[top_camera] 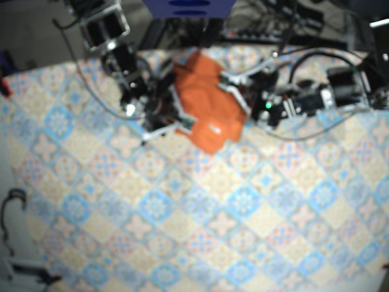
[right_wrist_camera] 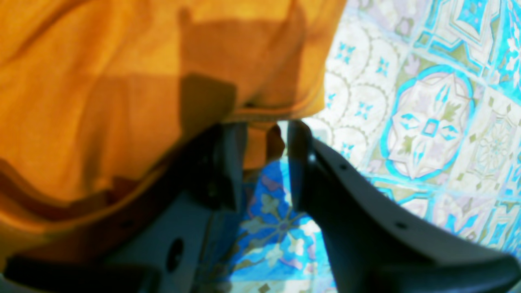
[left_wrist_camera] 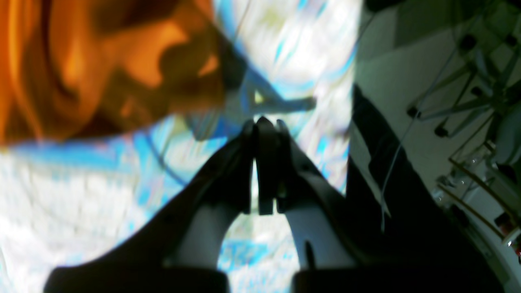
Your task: Fold the T-shirt properly
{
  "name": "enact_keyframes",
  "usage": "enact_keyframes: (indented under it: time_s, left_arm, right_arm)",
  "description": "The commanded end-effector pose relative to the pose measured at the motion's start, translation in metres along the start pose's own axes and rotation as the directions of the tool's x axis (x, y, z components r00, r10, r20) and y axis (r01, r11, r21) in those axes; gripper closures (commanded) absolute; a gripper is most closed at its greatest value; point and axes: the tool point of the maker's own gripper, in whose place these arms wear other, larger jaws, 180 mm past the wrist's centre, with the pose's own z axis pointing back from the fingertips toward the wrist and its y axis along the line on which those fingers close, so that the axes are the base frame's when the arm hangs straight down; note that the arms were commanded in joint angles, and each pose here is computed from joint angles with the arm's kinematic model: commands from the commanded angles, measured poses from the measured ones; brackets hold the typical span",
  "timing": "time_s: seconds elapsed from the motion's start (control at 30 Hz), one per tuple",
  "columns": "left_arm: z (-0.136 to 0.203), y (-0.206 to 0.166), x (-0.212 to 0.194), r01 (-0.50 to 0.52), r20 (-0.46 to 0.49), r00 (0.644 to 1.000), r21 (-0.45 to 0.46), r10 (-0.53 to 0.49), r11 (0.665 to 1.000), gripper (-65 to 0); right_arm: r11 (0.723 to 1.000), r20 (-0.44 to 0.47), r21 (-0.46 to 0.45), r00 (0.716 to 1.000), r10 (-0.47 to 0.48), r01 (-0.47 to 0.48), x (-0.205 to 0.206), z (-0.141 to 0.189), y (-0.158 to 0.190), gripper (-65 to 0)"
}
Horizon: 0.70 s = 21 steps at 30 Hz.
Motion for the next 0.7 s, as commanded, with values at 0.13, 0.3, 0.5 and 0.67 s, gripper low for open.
enact_keyframes:
  time_s: [0.13, 0.3, 0.5, 0.67]
  left_arm:
    - [-0.009, -0.002, 0.011, -0.012, 0.029, 0.999, -0.025, 0.013, 1.0, 0.0]
    - [-0.021, -0.002, 0.013, -0.041, 0.029, 0.999, -0.053, 0.042, 0.998, 0.0]
    - [-0.028, 0.012, 0.007, -0.148, 0.017, 0.989, -0.022, 0.149, 0.989, 0.0]
    - [-0.02, 0.034, 0.0, -0.119, -0.027, 0.992, 0.065, 0.121, 0.991, 0.0]
  right_arm:
    - [1.0, -0.013, 0.01, 1.0, 0.004, -0.004, -0.001, -0.002, 0.005, -19.2]
    - [1.0, -0.013, 0.012, 1.0, 0.003, -0.003, -0.001, -0.001, 0.006, -19.2]
    - [1.0, -0.013, 0.017, 1.0, 0.008, -0.007, -0.001, -0.001, 0.009, -19.2]
    - [1.0, -0.012, 0.018, 1.0, 0.009, -0.009, 0.0, -0.001, 0.009, -19.2]
